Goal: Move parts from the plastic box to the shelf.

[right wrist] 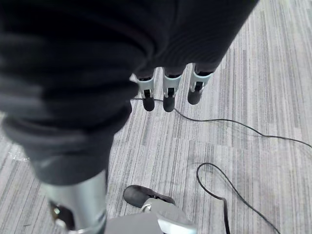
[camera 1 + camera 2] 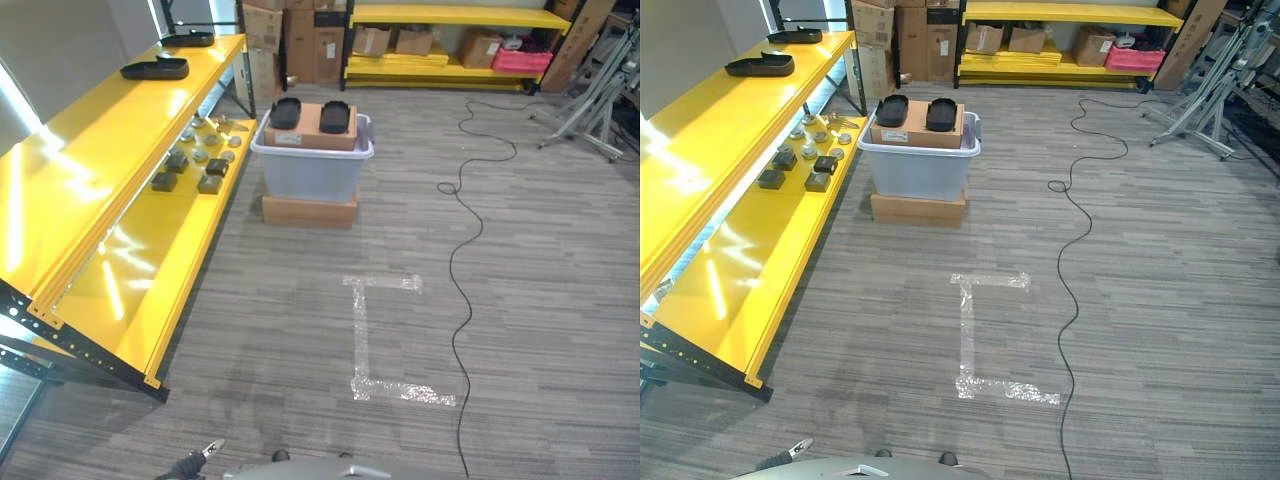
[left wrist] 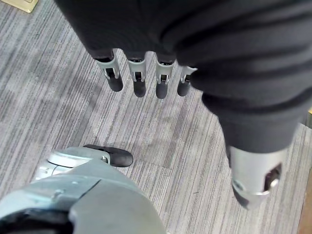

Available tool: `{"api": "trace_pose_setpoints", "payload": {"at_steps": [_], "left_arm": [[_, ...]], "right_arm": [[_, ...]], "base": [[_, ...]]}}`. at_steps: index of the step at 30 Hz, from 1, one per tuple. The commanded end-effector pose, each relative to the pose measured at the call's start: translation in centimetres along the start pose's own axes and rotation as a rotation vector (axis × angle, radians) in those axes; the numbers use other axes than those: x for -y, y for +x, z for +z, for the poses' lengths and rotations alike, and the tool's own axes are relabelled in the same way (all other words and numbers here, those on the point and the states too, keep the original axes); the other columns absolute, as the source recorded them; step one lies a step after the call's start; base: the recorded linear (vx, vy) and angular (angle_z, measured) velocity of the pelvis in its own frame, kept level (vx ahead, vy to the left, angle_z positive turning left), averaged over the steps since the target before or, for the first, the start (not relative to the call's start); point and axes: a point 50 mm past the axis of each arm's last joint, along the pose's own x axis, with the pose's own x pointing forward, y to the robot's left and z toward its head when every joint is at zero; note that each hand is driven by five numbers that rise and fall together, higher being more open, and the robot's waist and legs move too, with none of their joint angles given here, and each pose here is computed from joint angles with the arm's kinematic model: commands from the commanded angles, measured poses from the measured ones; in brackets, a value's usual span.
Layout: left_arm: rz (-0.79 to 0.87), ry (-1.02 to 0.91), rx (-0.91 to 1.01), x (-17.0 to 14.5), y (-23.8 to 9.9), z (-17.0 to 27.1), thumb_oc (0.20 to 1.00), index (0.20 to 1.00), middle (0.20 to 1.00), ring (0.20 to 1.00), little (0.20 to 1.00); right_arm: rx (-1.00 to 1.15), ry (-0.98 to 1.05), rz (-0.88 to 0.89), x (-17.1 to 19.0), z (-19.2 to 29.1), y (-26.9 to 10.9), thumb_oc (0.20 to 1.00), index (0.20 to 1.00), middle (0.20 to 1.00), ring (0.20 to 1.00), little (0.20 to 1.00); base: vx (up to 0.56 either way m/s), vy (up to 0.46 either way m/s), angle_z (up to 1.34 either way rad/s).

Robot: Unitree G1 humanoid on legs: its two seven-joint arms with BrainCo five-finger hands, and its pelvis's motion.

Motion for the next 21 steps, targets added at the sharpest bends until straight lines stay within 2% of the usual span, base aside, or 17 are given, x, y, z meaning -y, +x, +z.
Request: {"api": "trace_pose_setpoints", "payload": {"at_steps": [1, 16, 21], "left_arm": [[0.007, 0.026, -0.003, 0.4, 0.3, 1.1, 1.0, 1.0, 1.0, 1.0, 1.0], [0.002, 0.051, -0.001, 0.4, 0.3, 1.2, 1.0, 1.0, 1.0, 1.0, 1.0], [-0.027, -0.016, 0.074, 0.9, 0.4, 2.5, 1.0, 1.0, 1.0, 1.0, 1.0]], "right_arm": [[-0.045, -0.028, 0.01, 0.6, 0.1, 0.1, 1.0, 1.0, 1.0, 1.0, 1.0], [-0.06, 0.043, 0.0, 0.9, 0.3, 0.1, 1.0, 1.0, 1.0, 1.0, 1.0], [0.053, 0.188, 0.009, 1.2, 2.2, 0.1, 1.0, 1.0, 1.0, 1.0, 1.0]], "base": [[0.0, 0.0, 0.0], [0.0, 0.0, 0.0], [0.0, 0.0, 0.0]]}}
